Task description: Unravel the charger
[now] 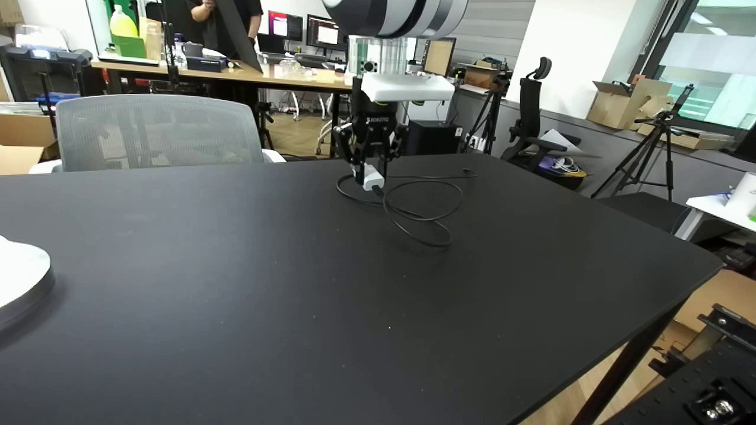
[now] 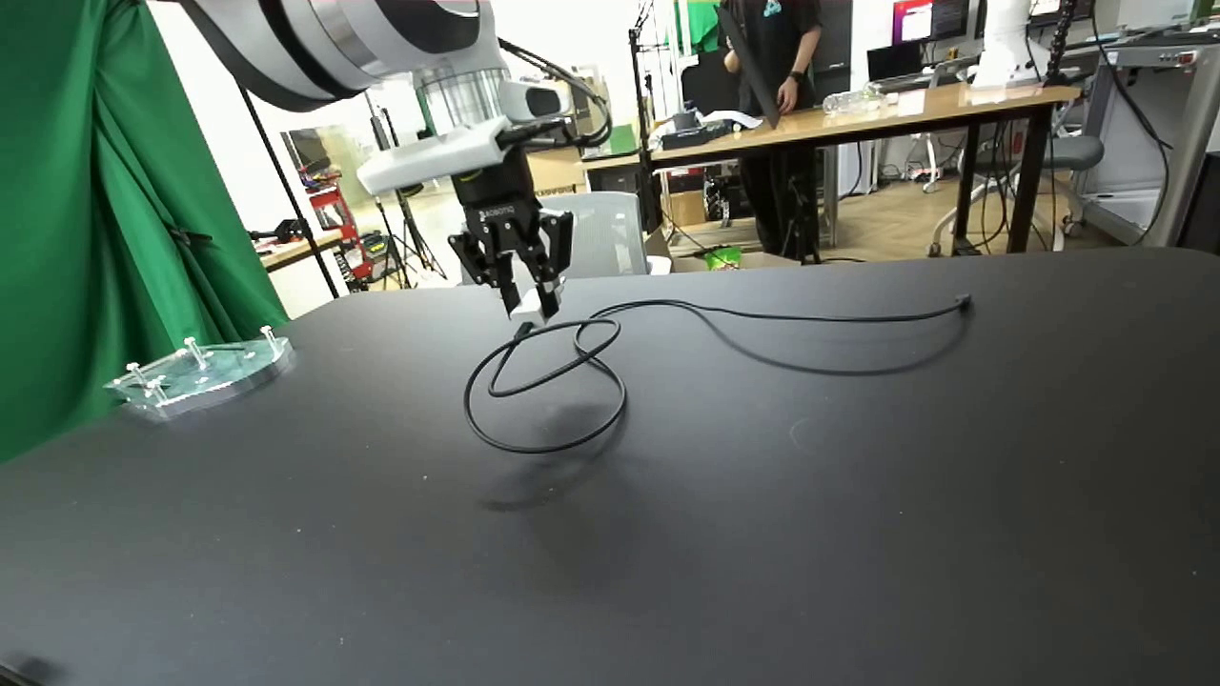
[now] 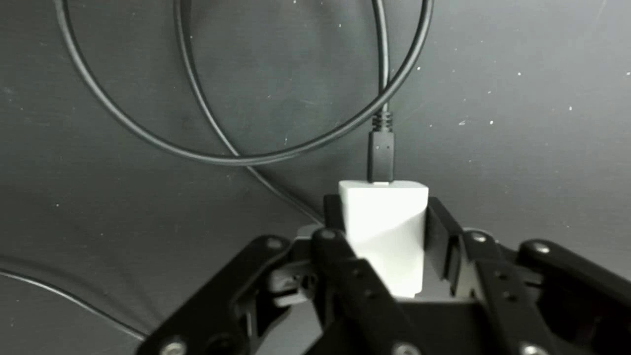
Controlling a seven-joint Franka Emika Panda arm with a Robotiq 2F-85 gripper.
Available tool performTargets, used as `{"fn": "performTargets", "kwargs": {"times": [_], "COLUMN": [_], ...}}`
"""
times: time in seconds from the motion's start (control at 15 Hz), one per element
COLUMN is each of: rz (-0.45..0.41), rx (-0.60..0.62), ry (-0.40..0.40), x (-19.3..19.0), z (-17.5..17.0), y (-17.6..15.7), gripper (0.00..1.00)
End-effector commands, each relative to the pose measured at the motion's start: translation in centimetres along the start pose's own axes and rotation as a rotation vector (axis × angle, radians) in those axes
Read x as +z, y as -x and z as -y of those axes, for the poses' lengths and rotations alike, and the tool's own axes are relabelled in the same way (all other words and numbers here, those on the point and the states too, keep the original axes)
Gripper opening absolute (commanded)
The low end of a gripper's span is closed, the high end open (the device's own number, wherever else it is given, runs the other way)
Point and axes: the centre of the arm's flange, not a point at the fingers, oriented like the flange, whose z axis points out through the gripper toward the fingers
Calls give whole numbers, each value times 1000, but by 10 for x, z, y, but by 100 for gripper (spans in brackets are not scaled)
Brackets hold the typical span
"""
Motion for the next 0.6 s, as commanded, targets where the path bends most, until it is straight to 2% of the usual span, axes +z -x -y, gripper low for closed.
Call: {"fn": "performTargets", "kwargs": {"times": [0.0, 0.07, 0.13, 0.27, 0.53], "rz": [1, 4, 8, 6, 3], "rx": [-1, -1, -2, 151, 337], "ry": [-1, 0, 0, -34, -106], "x": [0, 3, 5, 4, 1], "z": [0, 1, 1, -6, -23], "y": [0, 1, 1, 3, 8], "gripper": [43, 43, 18, 18, 18]}}
